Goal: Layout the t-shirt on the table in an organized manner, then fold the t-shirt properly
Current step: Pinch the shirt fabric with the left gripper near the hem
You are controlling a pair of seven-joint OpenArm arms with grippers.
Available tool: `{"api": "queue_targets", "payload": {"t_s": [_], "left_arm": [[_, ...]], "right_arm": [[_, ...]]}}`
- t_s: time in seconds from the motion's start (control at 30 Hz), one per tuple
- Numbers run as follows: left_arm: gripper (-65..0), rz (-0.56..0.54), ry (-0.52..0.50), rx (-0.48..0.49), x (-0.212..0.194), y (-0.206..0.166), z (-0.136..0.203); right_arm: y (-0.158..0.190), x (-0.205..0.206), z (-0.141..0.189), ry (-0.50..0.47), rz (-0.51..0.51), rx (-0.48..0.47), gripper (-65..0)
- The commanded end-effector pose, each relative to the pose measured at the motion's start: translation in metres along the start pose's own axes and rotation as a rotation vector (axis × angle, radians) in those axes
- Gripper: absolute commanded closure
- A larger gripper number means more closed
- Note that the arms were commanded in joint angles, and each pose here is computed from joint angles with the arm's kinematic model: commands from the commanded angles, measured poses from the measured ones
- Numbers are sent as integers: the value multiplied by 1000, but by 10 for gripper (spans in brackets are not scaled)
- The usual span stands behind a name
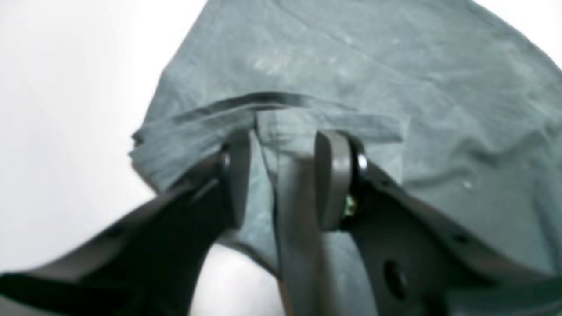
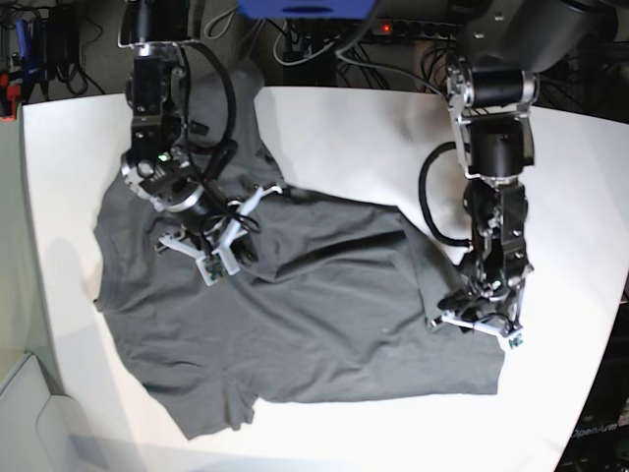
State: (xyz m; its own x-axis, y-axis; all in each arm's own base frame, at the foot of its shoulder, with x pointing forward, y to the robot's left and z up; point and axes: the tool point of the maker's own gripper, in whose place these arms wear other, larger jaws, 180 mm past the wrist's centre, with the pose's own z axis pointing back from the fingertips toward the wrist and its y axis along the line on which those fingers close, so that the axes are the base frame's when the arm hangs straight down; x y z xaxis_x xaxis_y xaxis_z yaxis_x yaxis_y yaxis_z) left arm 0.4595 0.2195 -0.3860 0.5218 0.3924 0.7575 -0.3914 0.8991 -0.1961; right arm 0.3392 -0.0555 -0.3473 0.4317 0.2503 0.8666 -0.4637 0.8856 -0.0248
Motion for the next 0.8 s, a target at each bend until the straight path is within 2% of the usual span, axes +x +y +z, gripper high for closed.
{"api": "queue_targets", "payload": {"t_s": [0.0,0.33,0.4,0.53,0.6,0.77], "left_arm": [[-238,1,-68,-20,27,-9,2],[-239,1,-68,-22,27,-9,2],[-268,3,-66,-22,26,-9,2],[-419,8,-56,-24,18,-10,2],[-467,11,-55,-24,18,-10,2],[-428,8,-59,-27,18,-12,2]], "right_arm": [[-1,20,1,-66,7,1,0],[-1,20,1,-66,7,1,0],[-1,20,1,-66,7,1,0],[-1,20,1,-66,7,1,0],[-1,20,1,-66,7,1,0],[-1,20,1,-66,7,1,0]]}}
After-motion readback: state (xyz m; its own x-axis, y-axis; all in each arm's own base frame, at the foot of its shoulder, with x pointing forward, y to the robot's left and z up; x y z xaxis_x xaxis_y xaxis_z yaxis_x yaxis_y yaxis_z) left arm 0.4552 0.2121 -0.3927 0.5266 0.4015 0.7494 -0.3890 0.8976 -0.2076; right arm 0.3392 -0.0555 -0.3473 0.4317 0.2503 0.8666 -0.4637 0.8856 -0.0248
